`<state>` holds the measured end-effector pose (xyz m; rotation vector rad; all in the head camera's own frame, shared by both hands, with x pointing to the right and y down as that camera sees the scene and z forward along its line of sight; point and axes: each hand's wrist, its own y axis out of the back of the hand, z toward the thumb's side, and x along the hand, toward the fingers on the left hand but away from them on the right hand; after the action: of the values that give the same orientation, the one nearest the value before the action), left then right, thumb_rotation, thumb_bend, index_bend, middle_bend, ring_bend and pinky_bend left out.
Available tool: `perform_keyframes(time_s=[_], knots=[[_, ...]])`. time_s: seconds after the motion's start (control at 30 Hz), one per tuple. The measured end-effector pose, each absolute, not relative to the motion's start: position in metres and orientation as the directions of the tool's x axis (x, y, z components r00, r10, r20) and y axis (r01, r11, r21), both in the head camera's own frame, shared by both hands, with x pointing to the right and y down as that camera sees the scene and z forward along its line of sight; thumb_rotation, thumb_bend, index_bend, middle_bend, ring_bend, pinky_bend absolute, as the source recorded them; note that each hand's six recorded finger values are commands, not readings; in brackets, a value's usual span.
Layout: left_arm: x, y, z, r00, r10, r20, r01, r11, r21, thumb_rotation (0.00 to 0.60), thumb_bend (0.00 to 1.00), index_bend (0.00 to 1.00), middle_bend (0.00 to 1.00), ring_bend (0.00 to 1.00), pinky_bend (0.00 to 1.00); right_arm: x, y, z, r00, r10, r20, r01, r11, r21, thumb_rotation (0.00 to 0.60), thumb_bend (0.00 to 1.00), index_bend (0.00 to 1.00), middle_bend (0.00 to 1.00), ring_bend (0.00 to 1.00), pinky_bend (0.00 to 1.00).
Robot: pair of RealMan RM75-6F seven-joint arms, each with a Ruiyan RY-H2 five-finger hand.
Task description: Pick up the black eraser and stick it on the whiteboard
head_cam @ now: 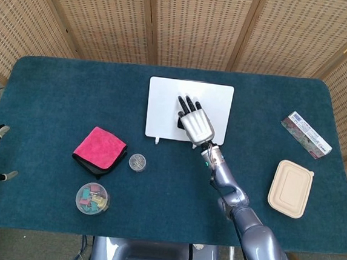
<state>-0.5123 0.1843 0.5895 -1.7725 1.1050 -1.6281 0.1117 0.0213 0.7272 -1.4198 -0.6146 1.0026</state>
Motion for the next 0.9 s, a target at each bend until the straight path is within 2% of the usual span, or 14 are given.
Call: perform_keyframes(time_s=[0.17, 0.5, 0.67, 0.9], knots=[[-0.512, 0.185, 0.588, -0.037, -0.819, 0.573, -0.233, -0.55, -0.802, 0.6, 0.0, 0.0, 0.0, 0.0, 0.0, 0.114, 0.023, 0.723, 0.484, 0.855, -0.186, -0.183, -0.11, -0.977, 0.6, 0.0, 0.04, 0.04, 0.0, 0.19], [-0.508, 0.187, 0.587, -0.02, -0.821, 0.57, -0.231, -0.551, -0.802, 0.6, 0.0, 0.0, 0.0, 0.0, 0.0, 0.129, 0.032, 0.697, 0.5, 0.863, -0.069, -0.08, -0.033, -0.996, 0.6, 0.0, 0.04, 0.05, 0.02, 0.19], [-0.506, 0.189, 0.582, -0.008, -0.828, 0.56, -0.234, -0.543, -0.806, 0.6, 0.0, 0.0, 0.0, 0.0, 0.0, 0.15, 0.039, 0.68, 0.496, 0.868, -0.032, -0.011, -0.03, -0.999, 0.6, 0.0, 0.04, 0.02, 0.04, 0.19], [-0.506, 0.19, 0.575, 0.001, -0.847, 0.532, -0.229, -0.518, -0.824, 0.6, 0.0, 0.0, 0.0, 0.0, 0.0, 0.195, 0.066, 0.643, 0.468, 0.88, -0.082, 0.097, -0.143, -0.985, 0.6, 0.0, 0.0, 0.0, 0.0, 0.04]])
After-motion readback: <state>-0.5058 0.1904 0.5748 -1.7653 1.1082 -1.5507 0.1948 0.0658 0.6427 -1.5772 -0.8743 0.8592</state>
